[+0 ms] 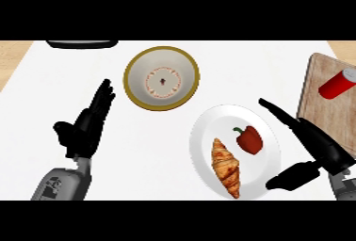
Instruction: Pick the bell pepper from the plate and place it in the bowl
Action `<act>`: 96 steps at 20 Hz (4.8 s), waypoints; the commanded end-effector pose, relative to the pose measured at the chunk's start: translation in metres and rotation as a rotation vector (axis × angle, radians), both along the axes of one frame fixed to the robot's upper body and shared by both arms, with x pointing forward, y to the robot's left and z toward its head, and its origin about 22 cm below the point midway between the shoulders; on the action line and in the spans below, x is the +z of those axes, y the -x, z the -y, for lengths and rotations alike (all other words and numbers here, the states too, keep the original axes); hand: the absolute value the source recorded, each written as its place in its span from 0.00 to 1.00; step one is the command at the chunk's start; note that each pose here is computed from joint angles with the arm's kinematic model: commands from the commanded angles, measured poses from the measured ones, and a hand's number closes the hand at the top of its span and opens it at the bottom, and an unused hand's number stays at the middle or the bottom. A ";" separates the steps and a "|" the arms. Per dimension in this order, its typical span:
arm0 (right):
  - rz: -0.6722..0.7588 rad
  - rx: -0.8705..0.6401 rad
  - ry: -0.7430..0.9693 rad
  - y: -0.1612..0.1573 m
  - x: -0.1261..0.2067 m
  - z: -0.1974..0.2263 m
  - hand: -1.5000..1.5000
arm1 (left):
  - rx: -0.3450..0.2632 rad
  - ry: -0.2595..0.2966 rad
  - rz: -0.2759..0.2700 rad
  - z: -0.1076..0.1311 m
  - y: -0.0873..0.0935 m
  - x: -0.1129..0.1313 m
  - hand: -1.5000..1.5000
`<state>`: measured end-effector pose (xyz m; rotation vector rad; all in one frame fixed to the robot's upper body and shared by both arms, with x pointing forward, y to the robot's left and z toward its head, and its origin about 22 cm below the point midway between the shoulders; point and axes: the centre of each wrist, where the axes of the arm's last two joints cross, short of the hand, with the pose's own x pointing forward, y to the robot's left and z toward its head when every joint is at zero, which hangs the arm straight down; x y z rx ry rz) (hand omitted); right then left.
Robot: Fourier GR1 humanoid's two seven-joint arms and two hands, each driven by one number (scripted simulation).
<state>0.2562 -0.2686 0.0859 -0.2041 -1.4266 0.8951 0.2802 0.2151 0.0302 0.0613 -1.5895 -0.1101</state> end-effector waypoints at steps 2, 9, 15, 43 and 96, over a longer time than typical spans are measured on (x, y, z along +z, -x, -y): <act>0.007 -0.001 -0.107 0.004 -0.007 0.012 0.00 | 0.015 0.006 0.005 0.010 0.006 0.019 0.50; -0.029 0.022 -0.173 -0.004 -0.018 0.003 0.00 | 0.009 -0.002 0.014 -0.012 0.010 -0.003 0.50; -0.074 0.001 -0.186 -0.012 -0.027 0.008 0.00 | 0.003 -0.002 0.008 -0.009 0.017 -0.006 0.50; -0.075 0.043 0.014 -0.033 -0.104 -0.030 1.00 | 0.007 -0.019 0.024 -0.010 0.011 0.004 0.50; 0.403 0.827 -0.347 -0.063 0.165 -0.205 1.00 | -0.014 -0.002 0.008 -0.003 0.010 -0.016 0.50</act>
